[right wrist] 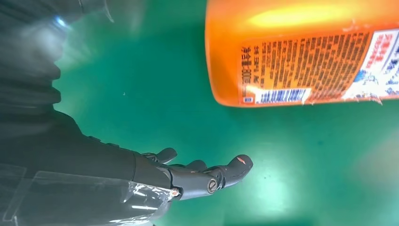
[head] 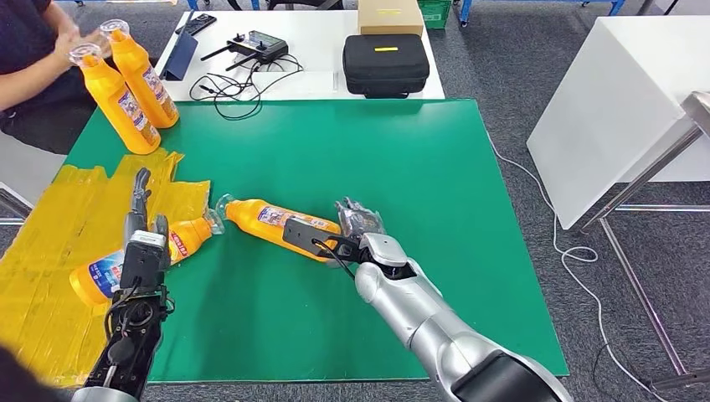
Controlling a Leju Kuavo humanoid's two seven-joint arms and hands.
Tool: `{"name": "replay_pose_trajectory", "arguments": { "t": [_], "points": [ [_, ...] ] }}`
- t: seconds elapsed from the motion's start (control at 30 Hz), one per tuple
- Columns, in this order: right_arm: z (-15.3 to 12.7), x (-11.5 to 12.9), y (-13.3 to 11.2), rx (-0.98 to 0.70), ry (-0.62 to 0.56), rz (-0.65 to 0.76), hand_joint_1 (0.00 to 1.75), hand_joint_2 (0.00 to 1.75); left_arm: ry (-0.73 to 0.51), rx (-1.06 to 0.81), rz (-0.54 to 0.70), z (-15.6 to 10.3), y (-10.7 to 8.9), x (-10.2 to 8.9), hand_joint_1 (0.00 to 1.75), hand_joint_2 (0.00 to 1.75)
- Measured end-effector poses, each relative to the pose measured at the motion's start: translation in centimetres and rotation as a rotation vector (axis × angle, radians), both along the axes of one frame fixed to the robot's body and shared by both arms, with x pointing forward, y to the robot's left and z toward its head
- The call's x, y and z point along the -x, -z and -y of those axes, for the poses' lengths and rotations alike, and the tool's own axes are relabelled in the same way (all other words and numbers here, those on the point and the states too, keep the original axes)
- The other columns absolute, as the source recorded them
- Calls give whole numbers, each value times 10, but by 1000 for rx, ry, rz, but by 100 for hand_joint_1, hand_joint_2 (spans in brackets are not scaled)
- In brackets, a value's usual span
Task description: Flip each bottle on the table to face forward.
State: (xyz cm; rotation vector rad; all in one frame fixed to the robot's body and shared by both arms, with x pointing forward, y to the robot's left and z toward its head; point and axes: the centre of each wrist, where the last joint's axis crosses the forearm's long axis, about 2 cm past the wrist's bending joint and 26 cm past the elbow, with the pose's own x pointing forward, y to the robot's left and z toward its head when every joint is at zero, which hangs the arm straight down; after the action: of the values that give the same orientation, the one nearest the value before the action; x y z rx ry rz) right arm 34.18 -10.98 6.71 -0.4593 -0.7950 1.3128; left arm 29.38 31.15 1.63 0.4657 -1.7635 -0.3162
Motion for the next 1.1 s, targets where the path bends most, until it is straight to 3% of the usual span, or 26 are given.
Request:
{"name": "replay_pose_trajectory", "arguments": {
  "t": [0.5,0.63,1.1],
  "points": [
    [-7,2,-1,8,-19,-18,0,175,34,-17,28,0,-2,7,0,0],
    [-12,4,-2,11,-33,-16,0,0,19,-9,31,-2,-1,11,0,0],
    [-33,12,-6,0,-88,-26,0,0,1,-22,49,-9,4,40,0,0]
  ]
}}
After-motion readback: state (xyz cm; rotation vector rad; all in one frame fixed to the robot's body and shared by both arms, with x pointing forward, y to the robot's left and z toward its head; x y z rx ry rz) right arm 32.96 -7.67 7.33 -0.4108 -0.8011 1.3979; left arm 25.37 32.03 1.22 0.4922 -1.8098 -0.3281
